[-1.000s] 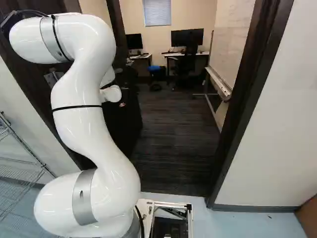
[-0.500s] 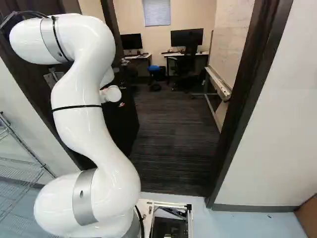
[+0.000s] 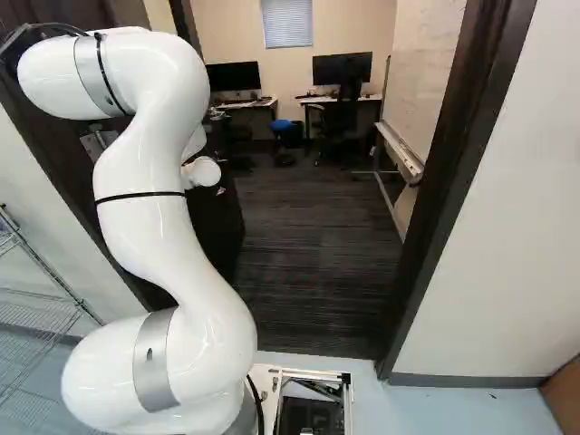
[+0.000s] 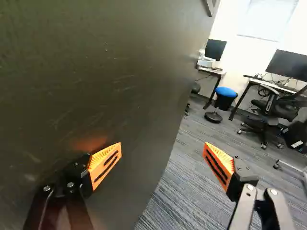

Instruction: Open the door and move inside

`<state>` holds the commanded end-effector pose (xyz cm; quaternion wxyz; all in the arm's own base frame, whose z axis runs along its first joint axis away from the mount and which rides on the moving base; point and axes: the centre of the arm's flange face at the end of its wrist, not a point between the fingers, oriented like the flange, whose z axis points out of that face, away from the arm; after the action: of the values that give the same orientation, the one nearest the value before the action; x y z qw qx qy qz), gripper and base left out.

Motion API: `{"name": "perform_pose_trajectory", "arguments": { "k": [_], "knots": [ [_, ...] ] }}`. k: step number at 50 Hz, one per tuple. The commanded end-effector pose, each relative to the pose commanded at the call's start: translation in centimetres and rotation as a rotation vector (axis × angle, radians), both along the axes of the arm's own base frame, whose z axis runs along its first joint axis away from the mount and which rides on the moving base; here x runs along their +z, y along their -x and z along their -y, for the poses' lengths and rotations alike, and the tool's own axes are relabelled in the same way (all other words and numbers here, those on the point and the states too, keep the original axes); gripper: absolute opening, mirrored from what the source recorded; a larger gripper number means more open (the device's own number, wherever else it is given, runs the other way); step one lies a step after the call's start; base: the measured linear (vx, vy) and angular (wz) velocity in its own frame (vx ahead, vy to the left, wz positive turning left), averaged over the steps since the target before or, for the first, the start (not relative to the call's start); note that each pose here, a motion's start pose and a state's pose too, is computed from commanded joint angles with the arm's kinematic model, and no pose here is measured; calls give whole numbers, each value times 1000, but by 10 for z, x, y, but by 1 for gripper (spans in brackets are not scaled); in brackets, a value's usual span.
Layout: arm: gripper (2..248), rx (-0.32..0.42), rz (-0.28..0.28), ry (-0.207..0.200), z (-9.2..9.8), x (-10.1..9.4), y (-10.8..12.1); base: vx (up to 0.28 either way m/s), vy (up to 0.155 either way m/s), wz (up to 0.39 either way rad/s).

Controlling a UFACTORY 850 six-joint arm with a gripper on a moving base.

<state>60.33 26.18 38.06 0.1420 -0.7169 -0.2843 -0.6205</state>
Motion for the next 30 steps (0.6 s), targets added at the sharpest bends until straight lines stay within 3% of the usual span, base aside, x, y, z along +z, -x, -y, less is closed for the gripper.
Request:
{"name": "perform_pose_trajectory", "arguments": {
  "k": [30],
  "knots": [
    [247, 19, 6, -2, -14, -1, -2, 0, 0, 0]
  ]
}}
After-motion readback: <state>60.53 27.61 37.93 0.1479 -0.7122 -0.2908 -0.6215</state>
